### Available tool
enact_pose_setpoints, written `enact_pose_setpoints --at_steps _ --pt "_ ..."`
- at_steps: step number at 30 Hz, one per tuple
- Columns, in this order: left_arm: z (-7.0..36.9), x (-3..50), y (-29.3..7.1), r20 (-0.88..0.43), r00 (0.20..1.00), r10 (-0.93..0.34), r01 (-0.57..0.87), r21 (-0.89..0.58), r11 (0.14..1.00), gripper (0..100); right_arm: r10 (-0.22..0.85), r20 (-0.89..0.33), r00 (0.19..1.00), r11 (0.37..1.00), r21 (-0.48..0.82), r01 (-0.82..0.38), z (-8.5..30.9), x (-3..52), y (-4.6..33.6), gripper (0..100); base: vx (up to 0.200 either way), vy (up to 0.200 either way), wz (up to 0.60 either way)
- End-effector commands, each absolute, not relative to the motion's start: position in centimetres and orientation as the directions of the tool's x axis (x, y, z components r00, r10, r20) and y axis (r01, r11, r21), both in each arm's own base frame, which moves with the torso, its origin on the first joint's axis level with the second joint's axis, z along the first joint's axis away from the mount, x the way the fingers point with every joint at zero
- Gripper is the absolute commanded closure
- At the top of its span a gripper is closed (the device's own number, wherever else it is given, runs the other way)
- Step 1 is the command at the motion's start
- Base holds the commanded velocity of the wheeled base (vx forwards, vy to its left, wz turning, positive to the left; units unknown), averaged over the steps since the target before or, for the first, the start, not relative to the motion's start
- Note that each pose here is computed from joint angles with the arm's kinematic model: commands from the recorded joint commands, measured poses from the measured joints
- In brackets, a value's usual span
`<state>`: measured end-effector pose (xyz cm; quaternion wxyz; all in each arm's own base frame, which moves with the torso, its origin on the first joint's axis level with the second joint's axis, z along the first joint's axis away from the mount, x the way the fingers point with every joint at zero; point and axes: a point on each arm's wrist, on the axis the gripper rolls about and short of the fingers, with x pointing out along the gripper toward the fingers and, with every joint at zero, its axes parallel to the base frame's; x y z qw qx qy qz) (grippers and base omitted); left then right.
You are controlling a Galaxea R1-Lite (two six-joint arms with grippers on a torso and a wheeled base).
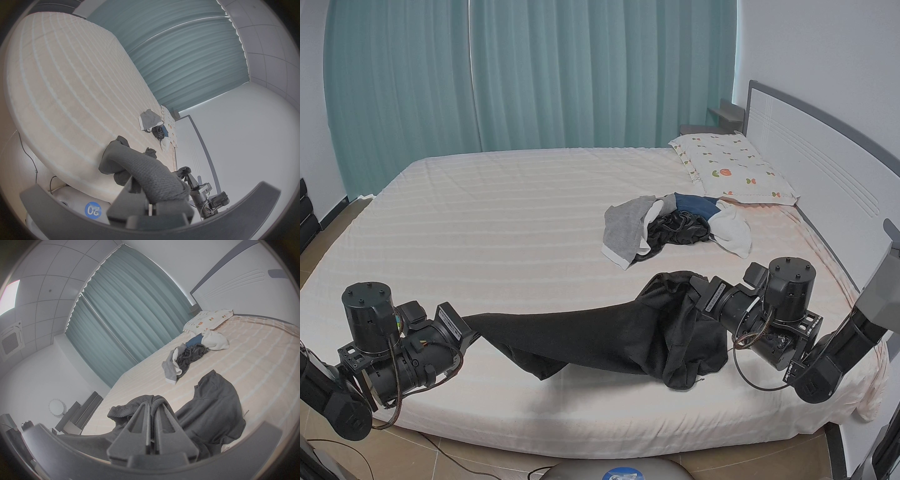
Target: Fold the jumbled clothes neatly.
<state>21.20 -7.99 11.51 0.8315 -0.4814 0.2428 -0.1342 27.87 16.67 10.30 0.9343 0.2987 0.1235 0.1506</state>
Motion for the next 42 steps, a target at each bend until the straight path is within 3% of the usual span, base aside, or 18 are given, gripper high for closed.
enact_pose_setpoints --at_steps 1,21,26,42 --pt "11.7 20.9 -8.0 -0.265 0.845 -0.464 0.000 -0.868 0.497 100 0.356 -0.125 0.926 0.770 0.601 -0.215 10.8 27.8 16.6 100 0.000 0.200 0.00" --pt "12.4 20.0 -8.3 -0.245 0.838 -0.488 0.033 -0.870 0.492 100 0.340 -0.100 0.935 0.768 0.603 -0.215 11.3 27.8 17.1 100 0.000 0.200 0.00" --pt "13.0 19.5 -8.4 -0.220 0.840 -0.495 0.059 -0.871 0.487 100 0.334 -0.042 0.942 0.756 0.609 -0.241 12.0 28.0 16.7 100 0.000 0.200 0.00" --pt "13.0 19.5 -8.5 -0.222 0.839 -0.497 0.058 -0.871 0.487 100 0.340 -0.059 0.938 0.761 0.603 -0.238 11.5 27.8 16.7 100 0.000 0.200 0.00"
